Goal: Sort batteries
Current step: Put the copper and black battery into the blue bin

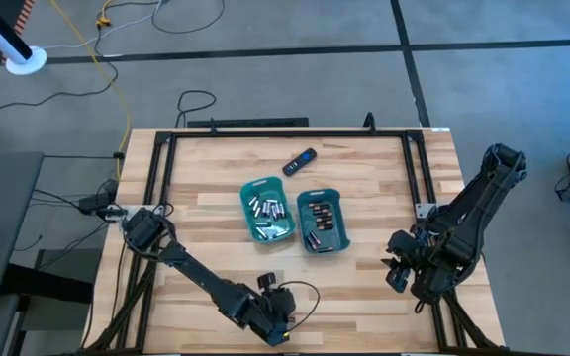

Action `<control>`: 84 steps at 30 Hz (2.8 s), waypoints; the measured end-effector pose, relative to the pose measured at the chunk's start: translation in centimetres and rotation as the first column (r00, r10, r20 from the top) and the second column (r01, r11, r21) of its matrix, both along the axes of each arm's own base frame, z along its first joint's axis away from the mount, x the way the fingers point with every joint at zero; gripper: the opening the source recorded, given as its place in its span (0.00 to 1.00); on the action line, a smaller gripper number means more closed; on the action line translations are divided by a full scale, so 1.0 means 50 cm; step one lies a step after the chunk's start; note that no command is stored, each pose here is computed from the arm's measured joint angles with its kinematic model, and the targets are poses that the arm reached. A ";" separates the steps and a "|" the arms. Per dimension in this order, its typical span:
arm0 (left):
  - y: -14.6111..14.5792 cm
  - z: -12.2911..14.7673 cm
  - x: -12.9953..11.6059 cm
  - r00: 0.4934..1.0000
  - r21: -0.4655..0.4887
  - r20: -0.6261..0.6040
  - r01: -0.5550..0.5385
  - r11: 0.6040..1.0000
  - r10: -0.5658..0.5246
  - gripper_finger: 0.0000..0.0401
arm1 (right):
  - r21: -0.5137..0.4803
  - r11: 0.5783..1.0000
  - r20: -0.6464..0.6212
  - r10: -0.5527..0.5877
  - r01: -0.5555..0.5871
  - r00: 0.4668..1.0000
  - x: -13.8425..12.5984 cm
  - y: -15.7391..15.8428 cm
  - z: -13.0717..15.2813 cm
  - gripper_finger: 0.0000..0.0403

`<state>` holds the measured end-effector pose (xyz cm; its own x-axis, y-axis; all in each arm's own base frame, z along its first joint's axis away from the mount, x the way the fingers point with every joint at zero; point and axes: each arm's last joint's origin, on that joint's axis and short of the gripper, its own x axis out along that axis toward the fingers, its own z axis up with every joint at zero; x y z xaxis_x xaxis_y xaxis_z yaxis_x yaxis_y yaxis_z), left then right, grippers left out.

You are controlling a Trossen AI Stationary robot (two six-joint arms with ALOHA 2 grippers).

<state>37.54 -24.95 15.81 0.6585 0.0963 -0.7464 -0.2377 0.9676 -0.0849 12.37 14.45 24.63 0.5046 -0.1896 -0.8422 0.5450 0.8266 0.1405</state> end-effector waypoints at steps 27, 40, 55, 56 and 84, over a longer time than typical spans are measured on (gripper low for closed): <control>-0.003 -0.058 -0.001 0.992 0.060 -0.109 0.071 0.996 -0.064 0.34 | 0.005 1.000 0.003 -0.003 0.003 1.000 0.000 0.001 0.000 0.43; 0.025 -0.062 0.008 0.986 0.096 -0.155 0.074 0.993 -0.058 0.10 | 0.007 1.000 0.004 -0.007 0.007 1.000 0.001 0.000 0.000 0.43; 0.130 0.057 0.034 0.994 0.127 -0.097 0.056 0.990 -0.043 0.10 | 0.017 1.000 0.007 -0.023 0.023 1.000 0.001 0.000 0.000 0.43; 0.142 0.072 0.037 0.996 0.122 -0.081 0.042 0.992 -0.032 0.10 | 0.018 1.000 0.008 -0.024 0.023 1.000 0.001 0.001 0.000 0.43; 0.572 0.242 0.115 0.979 0.197 0.010 0.195 0.961 -0.201 0.10 | 0.102 0.932 0.048 -0.353 0.347 0.934 0.030 -0.005 -0.021 0.43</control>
<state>43.31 3.62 27.90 0.7009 0.1027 -0.7058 -0.0395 0.9937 0.1053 13.85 14.20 23.56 0.4739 -0.2887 -0.8319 0.7846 0.5673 0.2501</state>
